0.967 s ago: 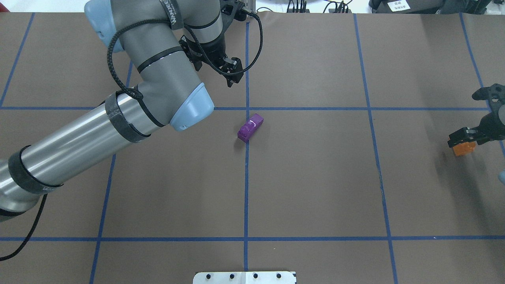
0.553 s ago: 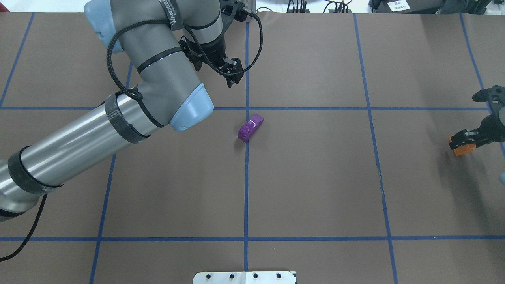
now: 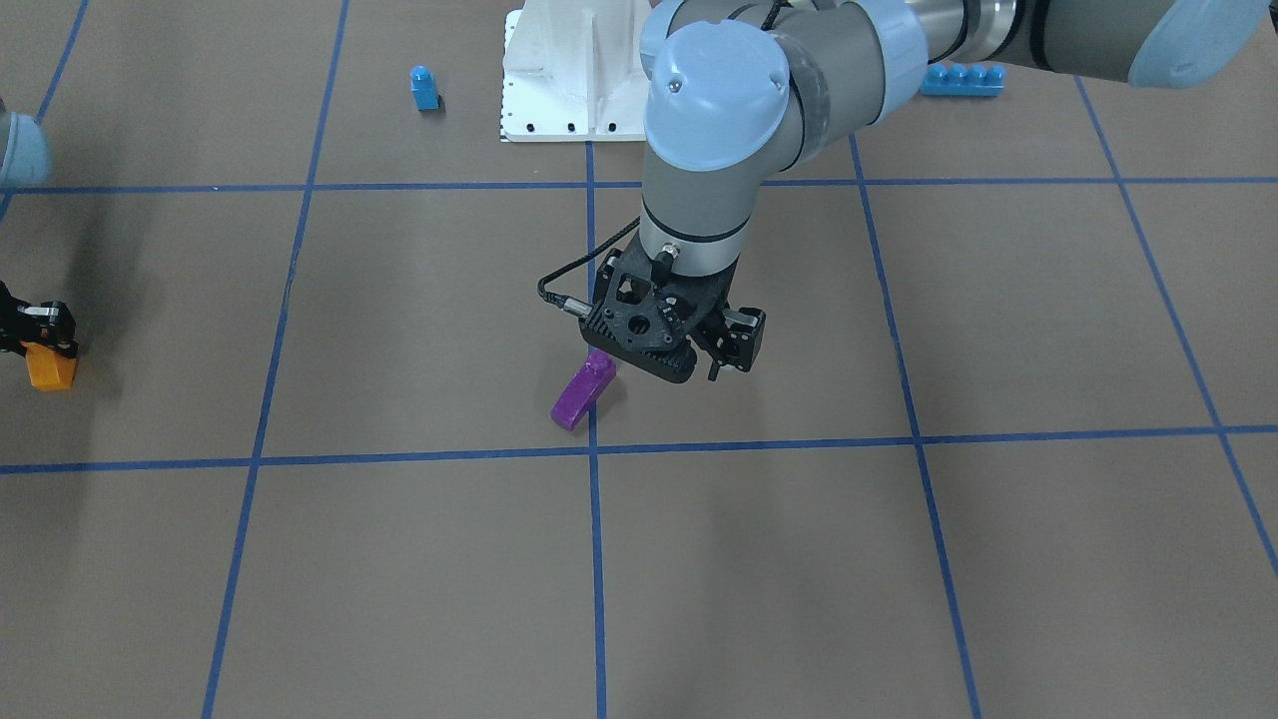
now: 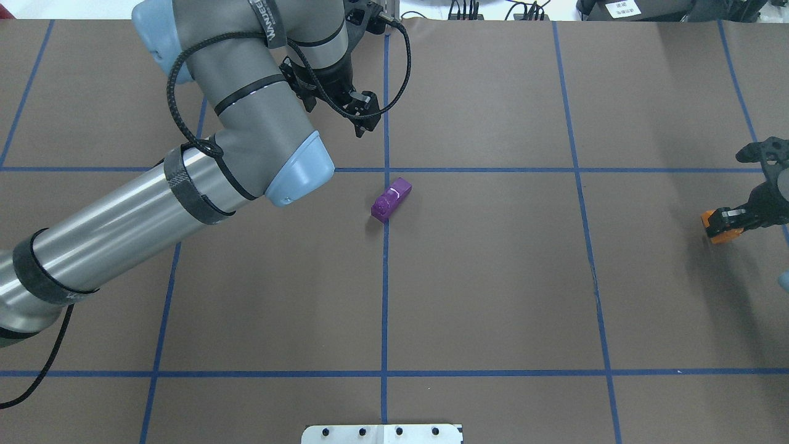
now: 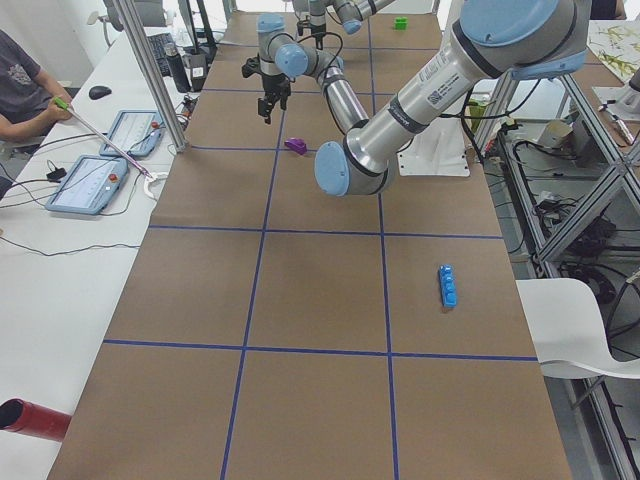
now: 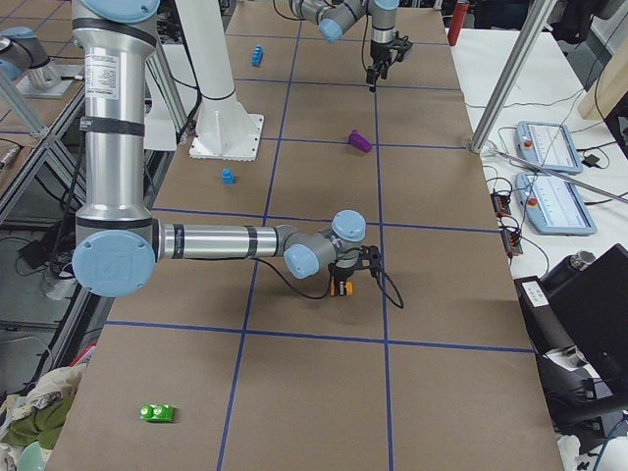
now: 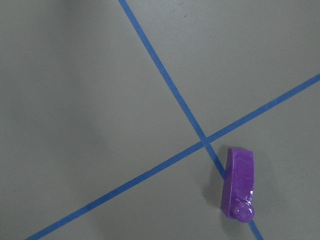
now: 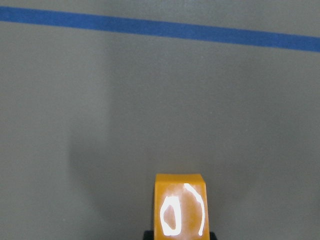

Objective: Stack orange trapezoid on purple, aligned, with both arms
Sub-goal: 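Grasp the orange trapezoid block with the right gripper, then carry the orange block over the purple block while the left arm withdraws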

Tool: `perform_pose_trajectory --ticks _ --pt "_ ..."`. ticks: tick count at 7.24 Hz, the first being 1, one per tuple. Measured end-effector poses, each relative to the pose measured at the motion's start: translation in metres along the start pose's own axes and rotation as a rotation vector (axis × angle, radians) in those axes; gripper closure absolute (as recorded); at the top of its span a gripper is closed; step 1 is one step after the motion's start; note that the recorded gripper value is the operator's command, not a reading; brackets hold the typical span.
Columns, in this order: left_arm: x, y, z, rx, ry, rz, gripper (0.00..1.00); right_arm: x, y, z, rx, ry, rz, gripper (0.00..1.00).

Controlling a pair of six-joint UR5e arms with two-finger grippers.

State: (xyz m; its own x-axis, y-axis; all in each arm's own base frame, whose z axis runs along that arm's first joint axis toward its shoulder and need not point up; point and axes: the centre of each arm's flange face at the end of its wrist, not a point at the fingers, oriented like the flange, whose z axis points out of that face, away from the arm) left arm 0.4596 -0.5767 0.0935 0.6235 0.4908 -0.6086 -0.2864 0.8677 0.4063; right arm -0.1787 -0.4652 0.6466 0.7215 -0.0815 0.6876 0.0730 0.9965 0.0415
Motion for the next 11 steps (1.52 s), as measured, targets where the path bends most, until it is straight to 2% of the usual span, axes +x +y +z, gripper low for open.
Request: perform_pose_trajectory --ticks 1,3,5,6,8,10,11 --pt "-0.003 0.0 -0.002 0.002 -0.002 -0.002 0.0 -0.004 -0.004 -0.01 0.009 -0.025 0.0 1.0" --pt "-0.029 0.011 -0.003 0.005 -0.017 0.005 0.0 -0.022 -0.036 -0.058 0.046 -0.104 0.029 1.0" --pt "-0.089 0.022 -0.012 -0.014 -0.069 0.048 0.0 -0.099 -0.103 -0.119 0.046 -0.126 0.106 1.0" --pt "-0.132 0.03 -0.016 -0.03 -0.101 0.073 0.0 -0.173 -0.138 -0.146 0.025 -0.125 0.168 1.0" --pt "-0.222 0.053 -0.021 -0.057 -0.149 0.122 0.0 -0.353 -0.177 -0.176 -0.002 -0.101 0.338 1.0" --pt "-0.302 0.083 -0.025 -0.093 -0.139 0.168 0.0 -0.522 -0.183 -0.173 -0.001 -0.064 0.524 1.0" --pt "-0.335 0.1 -0.026 -0.108 -0.134 0.172 0.0 -0.574 -0.172 -0.16 0.0 -0.043 0.574 1.0"
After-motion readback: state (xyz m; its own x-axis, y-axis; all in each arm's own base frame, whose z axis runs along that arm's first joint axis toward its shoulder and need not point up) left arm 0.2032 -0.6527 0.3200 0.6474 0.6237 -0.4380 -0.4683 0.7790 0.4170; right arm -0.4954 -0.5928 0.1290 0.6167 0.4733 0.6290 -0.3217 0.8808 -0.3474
